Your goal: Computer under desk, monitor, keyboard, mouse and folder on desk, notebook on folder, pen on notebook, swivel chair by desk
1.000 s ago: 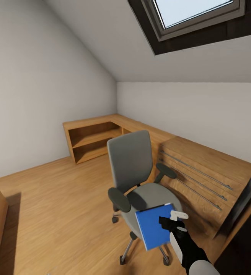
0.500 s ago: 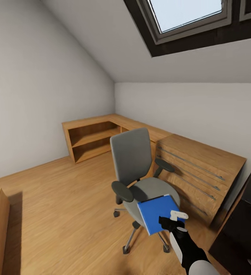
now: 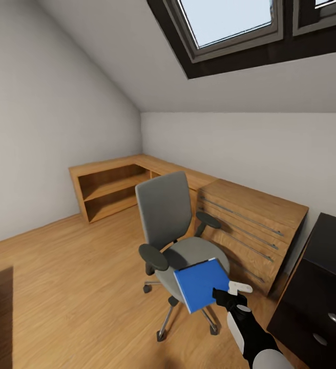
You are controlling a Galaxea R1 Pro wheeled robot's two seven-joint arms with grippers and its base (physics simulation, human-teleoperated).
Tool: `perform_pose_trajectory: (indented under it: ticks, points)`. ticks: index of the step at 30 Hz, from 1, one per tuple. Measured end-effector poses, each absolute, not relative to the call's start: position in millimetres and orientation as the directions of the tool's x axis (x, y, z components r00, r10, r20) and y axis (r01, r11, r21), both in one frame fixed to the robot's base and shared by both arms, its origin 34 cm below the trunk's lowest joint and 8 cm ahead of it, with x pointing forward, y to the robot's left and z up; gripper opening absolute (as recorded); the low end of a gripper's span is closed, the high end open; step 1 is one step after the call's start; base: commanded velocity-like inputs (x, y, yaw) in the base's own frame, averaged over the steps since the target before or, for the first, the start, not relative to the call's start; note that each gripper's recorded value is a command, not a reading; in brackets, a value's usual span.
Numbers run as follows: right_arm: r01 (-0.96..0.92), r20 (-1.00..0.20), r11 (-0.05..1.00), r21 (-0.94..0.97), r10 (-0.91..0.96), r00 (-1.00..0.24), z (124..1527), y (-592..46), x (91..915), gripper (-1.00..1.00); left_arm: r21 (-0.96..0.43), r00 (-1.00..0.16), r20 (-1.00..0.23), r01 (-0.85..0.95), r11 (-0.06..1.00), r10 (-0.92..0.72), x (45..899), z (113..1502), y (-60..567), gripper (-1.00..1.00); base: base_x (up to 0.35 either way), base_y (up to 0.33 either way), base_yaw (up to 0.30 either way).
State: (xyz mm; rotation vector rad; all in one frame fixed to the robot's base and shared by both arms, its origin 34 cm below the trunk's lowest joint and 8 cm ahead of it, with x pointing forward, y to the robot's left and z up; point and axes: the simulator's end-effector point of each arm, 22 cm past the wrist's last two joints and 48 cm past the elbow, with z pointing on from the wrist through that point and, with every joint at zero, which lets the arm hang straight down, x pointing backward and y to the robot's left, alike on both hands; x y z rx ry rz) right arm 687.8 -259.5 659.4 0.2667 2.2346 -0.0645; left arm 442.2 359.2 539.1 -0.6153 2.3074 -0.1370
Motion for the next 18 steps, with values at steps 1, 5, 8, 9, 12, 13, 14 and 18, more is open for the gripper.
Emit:
perform_pose_trajectory:
  ticks: [1, 5, 8, 9, 12, 13, 14, 18]
  points:
    - [0.214, -0.777, 0.976, 0.046, 0.169, -0.606, 659.6, -259.5, 687.9, 1.0, -0.271, -0.618, -0.631, -0.391, 0.88, -0.469, 442.2, 539.1, 359.1, 1.0, -0.001, 0.0, -0.027]
    - [0.214, -0.778, 0.976, 0.046, 0.169, -0.605, 659.8, -259.7, 688.0, 1.0, -0.271, -0.617, -0.632, -0.39, 0.88, -0.469, 442.3, 539.2, 359.1, 1.0, 0.0, 0.0, -0.015]
    - [0.214, -0.778, 0.976, 0.046, 0.17, -0.605, 659.8, -259.7, 688.0, 1.0, -0.271, -0.617, -0.632, -0.39, 0.88, -0.469, 442.3, 539.1, 358.8, 1.0, 0.0, 0.0, -0.005]
    - [0.214, -0.778, 0.976, 0.046, 0.17, -0.605, 659.8, -259.7, 688.0, 1.0, -0.271, -0.617, -0.632, -0.39, 0.88, -0.469, 442.3, 539.2, 358.9, 1.0, 0.0, 0.0, -0.003]
    - [0.215, -0.778, 0.976, 0.046, 0.17, -0.605, 659.9, -259.8, 688.0, 1.0, -0.271, -0.617, -0.632, -0.391, 0.88, -0.469, 442.3, 539.1, 358.8, 1.0, 0.0, 0.0, -0.002]
    - [0.215, -0.778, 0.976, 0.046, 0.17, -0.605, 658.2, -259.8, 687.9, 1.0, -0.271, -0.617, -0.632, -0.391, 0.88, -0.469, 442.2, 537.4, 358.7, 1.0, 0.0, 0.0, 0.0]
    - [0.215, -0.778, 0.976, 0.046, 0.17, -0.605, 656.4, -259.4, 687.8, 1.0, -0.271, -0.617, -0.632, -0.391, 0.88, -0.469, 442.1, 535.6, 358.5, 1.0, 0.0, 0.0, 0.0]
    - [0.214, -0.778, 0.976, 0.047, 0.17, -0.604, 649.6, -259.1, 687.5, 1.0, -0.272, -0.618, -0.631, -0.391, 0.879, -0.47, 441.6, 528.5, 358.0, 1.0, 0.0, 0.0, 0.0]
